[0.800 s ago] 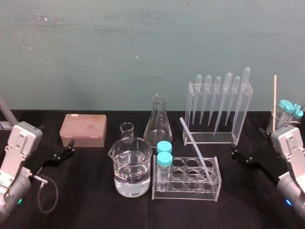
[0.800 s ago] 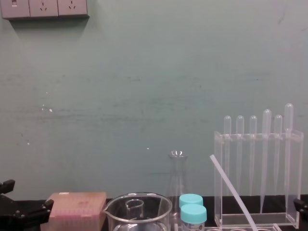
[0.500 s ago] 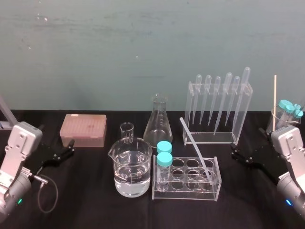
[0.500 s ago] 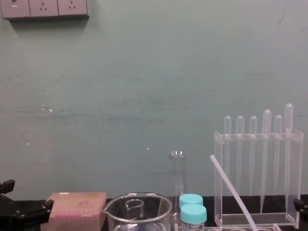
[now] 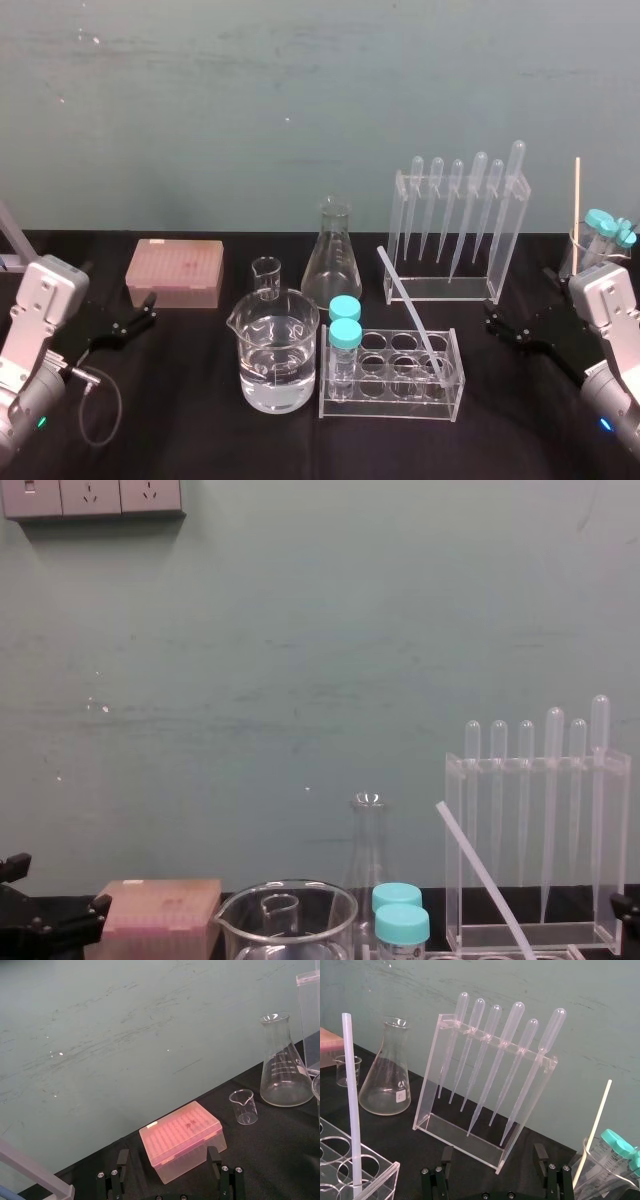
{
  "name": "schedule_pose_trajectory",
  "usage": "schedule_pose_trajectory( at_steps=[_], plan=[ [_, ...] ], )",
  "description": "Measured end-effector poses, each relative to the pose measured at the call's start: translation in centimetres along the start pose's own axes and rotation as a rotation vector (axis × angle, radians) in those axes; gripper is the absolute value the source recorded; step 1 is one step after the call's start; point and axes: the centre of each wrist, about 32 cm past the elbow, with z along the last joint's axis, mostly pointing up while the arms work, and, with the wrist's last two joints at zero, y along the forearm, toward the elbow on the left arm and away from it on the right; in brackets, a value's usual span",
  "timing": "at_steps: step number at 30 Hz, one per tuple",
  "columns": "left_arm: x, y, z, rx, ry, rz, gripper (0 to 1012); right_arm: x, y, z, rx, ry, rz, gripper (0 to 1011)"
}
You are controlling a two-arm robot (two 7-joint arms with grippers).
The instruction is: Pick up the stirring rod with one hand, then place it down.
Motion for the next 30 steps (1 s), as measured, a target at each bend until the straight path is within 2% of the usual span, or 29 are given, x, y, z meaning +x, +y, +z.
schedule_pose_trajectory(
  at_steps=[30],
  plan=[
    [0.00, 0.00, 0.00, 0.000, 0.000, 0.000, 1000, 0.00, 0.00, 0.00, 0.000, 0.000, 0.000, 1003]
  ],
)
